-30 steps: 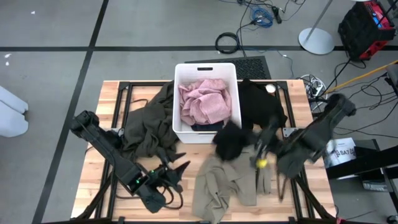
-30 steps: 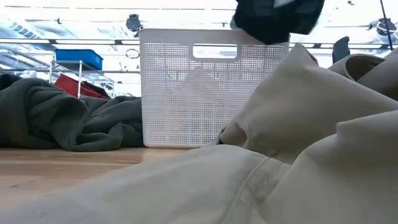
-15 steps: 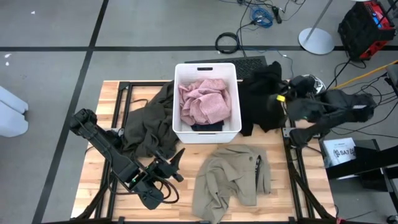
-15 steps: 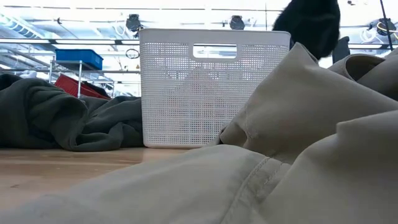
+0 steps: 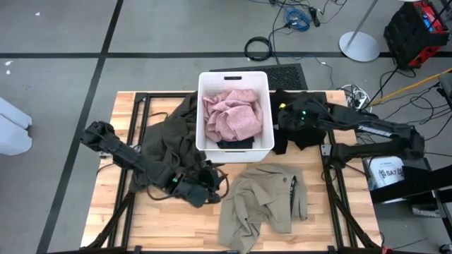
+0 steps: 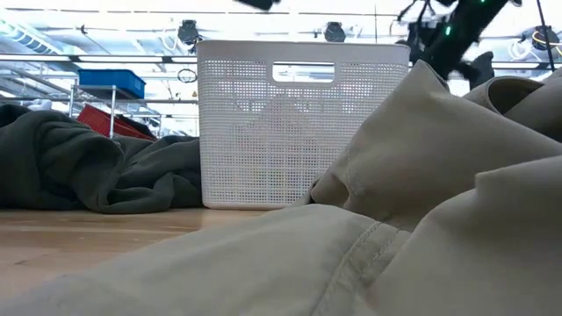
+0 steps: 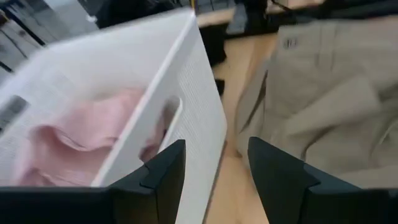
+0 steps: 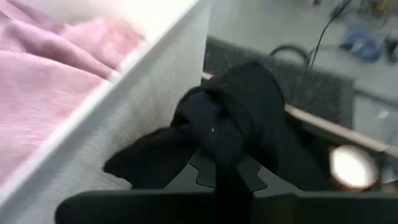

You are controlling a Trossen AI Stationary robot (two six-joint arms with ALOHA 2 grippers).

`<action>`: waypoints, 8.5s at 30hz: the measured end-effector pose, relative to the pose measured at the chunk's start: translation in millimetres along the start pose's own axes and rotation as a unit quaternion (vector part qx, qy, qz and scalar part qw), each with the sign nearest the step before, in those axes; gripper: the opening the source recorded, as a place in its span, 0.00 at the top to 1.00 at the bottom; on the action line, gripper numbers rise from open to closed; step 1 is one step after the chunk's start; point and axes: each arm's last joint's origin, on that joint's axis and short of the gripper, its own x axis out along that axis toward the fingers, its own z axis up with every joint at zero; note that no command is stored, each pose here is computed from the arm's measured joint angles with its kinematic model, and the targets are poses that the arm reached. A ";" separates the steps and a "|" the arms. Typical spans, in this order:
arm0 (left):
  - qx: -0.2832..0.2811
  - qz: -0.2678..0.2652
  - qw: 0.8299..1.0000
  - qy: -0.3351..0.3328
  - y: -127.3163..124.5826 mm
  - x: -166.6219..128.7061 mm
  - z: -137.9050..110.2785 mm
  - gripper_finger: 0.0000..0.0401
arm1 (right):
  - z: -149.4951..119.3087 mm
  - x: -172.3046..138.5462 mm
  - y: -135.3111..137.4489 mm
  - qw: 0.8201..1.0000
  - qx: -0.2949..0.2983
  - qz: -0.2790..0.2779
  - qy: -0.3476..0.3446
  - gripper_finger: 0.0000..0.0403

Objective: Sort clothes
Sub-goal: Move the black boxer to the top right of the table, then put the brown shorts into the white laundry bin

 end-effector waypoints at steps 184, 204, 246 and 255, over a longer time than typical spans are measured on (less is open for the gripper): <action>0.092 -0.076 0.991 -0.065 -206.1 69.1 -37.3 0.31 | -160.3 -91.7 178.4 0.938 -0.018 0.296 0.179 1.00; 0.167 -0.103 0.978 -0.066 -212.5 60.0 -41.3 0.18 | -143.2 -89.7 171.8 0.943 0.000 0.292 0.160 1.00; 0.229 -0.063 0.971 -0.042 -197.0 78.9 -41.0 0.18 | -131.1 -83.5 178.6 0.934 0.037 0.318 0.157 1.00; 0.233 -0.049 0.971 -0.024 -194.6 80.0 -45.3 0.42 | -131.6 -83.7 178.5 0.933 0.029 0.320 0.162 1.00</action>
